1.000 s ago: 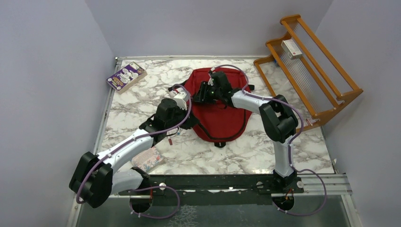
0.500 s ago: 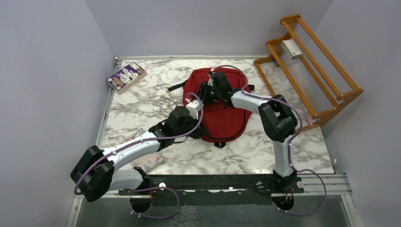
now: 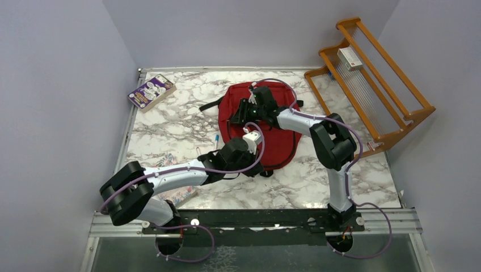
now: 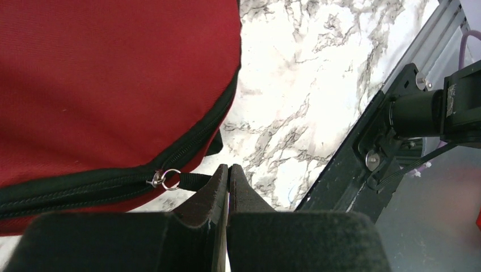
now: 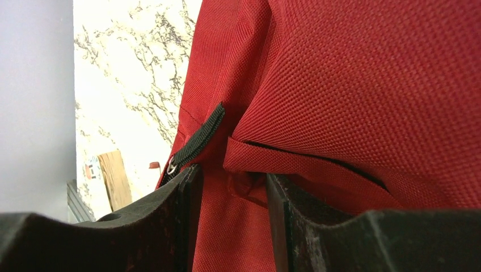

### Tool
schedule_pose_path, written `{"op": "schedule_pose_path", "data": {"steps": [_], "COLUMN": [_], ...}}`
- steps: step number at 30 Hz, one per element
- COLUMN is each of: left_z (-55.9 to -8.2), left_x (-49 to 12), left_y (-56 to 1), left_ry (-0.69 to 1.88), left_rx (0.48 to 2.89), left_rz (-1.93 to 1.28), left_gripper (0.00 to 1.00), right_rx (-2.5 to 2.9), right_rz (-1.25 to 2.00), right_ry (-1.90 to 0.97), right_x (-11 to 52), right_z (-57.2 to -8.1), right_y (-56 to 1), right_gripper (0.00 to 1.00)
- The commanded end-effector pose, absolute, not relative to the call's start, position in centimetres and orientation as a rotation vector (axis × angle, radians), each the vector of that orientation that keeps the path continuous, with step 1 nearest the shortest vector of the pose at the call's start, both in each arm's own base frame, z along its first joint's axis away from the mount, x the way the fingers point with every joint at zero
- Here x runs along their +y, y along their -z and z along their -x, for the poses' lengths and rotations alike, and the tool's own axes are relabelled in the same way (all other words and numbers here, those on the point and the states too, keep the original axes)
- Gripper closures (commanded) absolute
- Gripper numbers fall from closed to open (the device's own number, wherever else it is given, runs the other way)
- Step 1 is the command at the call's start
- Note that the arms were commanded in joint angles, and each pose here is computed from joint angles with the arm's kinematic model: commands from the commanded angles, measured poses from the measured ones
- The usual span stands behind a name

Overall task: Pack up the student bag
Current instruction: Unzip the student bag at the center of the board.

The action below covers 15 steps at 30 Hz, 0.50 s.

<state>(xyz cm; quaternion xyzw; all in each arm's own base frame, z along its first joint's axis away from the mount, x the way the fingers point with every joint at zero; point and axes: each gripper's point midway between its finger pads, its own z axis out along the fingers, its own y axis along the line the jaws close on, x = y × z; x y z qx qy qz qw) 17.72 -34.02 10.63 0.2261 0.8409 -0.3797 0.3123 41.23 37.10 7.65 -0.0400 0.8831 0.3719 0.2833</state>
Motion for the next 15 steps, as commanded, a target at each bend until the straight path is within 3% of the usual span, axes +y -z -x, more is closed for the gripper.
{"op": "schedule_pose_path", "data": {"steps": [1,15], "left_z": [-16.8,-16.6], "left_x": [-37.4,-40.0], "left_y": [-12.8,-12.2], "left_ry": [1.105,1.095], "left_rx": [2.138,2.110], "left_rz": [-0.635,-0.692], "left_gripper": [1.00,1.00], "right_rx": [2.291,2.261], "right_rz": [0.123,0.193], "right_ry": [-1.030,-1.068], "right_x": [37.8,38.1], "right_z": [-43.0,-42.4], "right_y": [-9.0,-10.1], "right_gripper": [0.51,0.50]}}
